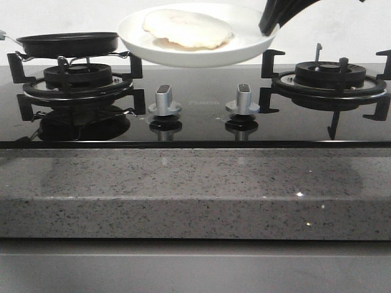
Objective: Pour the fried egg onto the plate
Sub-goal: 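Lower the plate back between the burners and release with the right gripper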
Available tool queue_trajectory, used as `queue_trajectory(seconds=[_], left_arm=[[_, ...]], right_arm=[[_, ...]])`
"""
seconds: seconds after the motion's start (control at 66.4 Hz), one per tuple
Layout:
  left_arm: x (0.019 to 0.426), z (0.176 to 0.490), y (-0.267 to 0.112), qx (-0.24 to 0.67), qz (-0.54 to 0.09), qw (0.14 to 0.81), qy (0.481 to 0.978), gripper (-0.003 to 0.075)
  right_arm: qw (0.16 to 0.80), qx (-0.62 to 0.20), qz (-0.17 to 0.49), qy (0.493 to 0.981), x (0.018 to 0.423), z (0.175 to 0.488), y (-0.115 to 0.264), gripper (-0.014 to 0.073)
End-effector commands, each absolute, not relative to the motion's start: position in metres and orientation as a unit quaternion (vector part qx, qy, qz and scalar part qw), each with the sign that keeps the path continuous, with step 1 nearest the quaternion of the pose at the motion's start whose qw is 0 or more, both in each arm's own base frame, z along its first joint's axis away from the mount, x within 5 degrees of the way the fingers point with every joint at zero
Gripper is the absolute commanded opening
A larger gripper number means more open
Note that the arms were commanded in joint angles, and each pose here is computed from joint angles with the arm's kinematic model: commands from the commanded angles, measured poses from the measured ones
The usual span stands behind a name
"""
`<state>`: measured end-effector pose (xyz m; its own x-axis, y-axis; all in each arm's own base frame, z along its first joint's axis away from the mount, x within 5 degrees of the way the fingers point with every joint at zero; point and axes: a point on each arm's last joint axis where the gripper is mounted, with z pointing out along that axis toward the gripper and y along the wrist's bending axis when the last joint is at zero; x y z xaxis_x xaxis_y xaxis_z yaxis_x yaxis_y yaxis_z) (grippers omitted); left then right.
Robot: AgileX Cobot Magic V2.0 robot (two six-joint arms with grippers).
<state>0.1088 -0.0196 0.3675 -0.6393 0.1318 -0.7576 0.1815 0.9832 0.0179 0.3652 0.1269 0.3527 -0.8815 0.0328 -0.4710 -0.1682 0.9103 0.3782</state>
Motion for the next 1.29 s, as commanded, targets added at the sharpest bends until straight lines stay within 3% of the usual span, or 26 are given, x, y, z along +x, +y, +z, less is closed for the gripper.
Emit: queue_trajectory(seconds=[0.0, 0.361, 0.647, 0.753, 0.948, 1.279], left_arm=[[0.112, 0.379, -0.021, 0.085, -0.036, 0.457, 0.885, 0.0515], [0.112, 0.379, -0.021, 0.085, -0.036, 0.457, 0.885, 0.0515], [0.112, 0.379, -0.021, 0.085, -0.036, 0.457, 0.885, 0.0515], [0.112, 0.379, -0.021, 0.085, -0.036, 0.457, 0.885, 0.0515], [0.112, 0.379, -0.021, 0.085, -0.036, 0.457, 0.885, 0.0515], [0.112, 0.379, -0.021, 0.085, -0.036, 0.457, 0.885, 0.0515]], right_arm=[[0.273, -0.04, 0.223, 0.935, 0.374, 0.379, 0.125, -0.0099], [0.263, -0.005, 0.218, 0.94, 0.436, 0.355, 0.114, -0.0099], [0.238, 0.0, 0.216, 0.947, 0.455, 0.327, 0.117, -0.0089], [0.229, 0.0, 0.215, 0.949, 0.456, 0.323, 0.118, -0.0004], [0.241, -0.001, 0.218, 0.946, 0.457, 0.329, 0.118, 0.0309], [0.325, -0.035, 0.197, 0.924, 0.434, 0.396, 0.117, 0.034]])
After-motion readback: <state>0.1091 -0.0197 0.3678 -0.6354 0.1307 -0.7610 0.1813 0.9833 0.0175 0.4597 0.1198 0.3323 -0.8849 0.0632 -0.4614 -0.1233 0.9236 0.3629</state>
